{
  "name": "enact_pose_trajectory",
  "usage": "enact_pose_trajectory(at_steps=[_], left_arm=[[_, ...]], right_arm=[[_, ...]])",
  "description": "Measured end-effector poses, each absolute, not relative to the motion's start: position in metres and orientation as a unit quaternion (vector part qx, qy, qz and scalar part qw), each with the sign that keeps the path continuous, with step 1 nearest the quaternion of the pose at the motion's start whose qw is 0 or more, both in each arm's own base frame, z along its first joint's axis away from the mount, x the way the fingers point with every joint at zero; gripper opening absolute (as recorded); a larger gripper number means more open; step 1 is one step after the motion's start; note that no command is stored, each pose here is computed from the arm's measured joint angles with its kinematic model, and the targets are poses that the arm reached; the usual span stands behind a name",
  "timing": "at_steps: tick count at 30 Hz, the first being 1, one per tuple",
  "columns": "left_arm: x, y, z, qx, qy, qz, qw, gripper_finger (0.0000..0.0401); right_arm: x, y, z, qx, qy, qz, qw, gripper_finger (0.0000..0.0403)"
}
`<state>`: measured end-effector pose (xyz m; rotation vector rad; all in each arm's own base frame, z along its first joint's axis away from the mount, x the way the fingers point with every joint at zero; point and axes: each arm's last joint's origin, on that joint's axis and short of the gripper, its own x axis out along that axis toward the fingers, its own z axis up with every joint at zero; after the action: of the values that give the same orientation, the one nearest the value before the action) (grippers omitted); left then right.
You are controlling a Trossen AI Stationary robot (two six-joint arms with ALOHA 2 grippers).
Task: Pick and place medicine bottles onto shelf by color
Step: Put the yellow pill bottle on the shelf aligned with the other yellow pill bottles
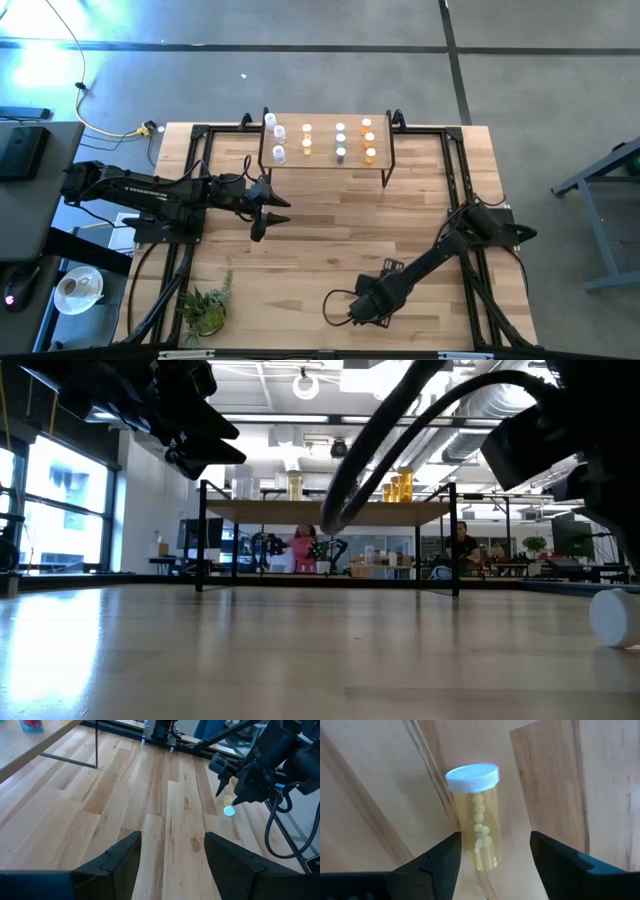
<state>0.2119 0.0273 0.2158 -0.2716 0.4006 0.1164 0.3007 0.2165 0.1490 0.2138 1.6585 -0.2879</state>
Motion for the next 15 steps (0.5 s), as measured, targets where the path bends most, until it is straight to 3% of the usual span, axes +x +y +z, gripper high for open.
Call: enact_pose_trajectory(at_steps=[5, 15], left_arm=[[0.2119, 0.0273, 0.2158, -0.134, 0.198, 0.058, 0.969, 0.0207], [0.2119, 0.0272, 0.2158, -0.134, 0.198, 0.057, 0.969, 0.0207]], right_arm=[[0.3014, 0.2177, 0.1451, 0.099, 0.738, -0.125, 0.656, 0.0218], [0.3075, 0.2151, 0.1429, 0.120, 0.735, -0.119, 0.656, 0.0141]])
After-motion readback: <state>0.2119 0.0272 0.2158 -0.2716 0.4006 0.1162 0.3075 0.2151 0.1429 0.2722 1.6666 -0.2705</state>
